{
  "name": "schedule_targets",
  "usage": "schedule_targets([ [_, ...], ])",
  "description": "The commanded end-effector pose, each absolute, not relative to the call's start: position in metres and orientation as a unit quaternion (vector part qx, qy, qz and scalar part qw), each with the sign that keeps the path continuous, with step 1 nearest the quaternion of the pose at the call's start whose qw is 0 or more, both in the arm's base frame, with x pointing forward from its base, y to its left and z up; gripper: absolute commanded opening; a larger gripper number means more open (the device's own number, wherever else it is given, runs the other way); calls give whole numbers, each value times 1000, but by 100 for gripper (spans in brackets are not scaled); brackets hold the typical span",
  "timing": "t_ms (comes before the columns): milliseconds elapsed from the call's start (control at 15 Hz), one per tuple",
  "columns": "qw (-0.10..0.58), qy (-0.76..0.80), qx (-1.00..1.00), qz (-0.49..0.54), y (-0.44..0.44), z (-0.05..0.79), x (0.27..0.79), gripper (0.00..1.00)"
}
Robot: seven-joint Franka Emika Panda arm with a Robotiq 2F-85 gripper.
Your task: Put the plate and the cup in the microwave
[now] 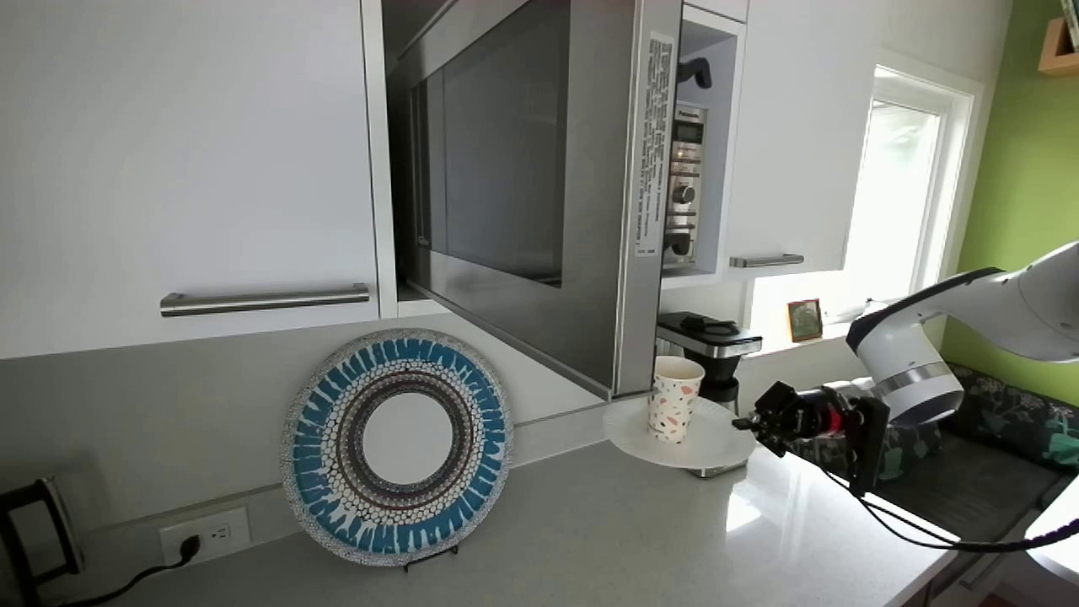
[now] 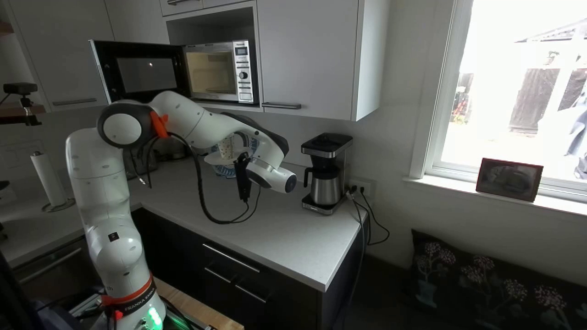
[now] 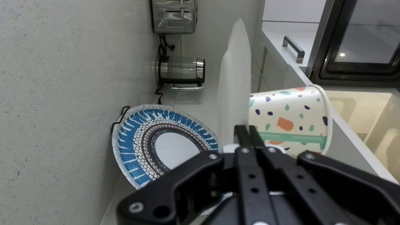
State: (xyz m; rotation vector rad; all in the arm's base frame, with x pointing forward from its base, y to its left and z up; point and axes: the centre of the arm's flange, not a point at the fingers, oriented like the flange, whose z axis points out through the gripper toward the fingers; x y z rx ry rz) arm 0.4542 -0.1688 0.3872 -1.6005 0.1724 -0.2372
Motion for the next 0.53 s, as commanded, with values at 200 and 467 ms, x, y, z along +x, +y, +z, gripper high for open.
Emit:
schedule_targets([
  [200, 705, 53, -700, -100, -160, 429, 446, 0],
  [467, 719, 44, -688, -85, -154, 449, 440, 0],
])
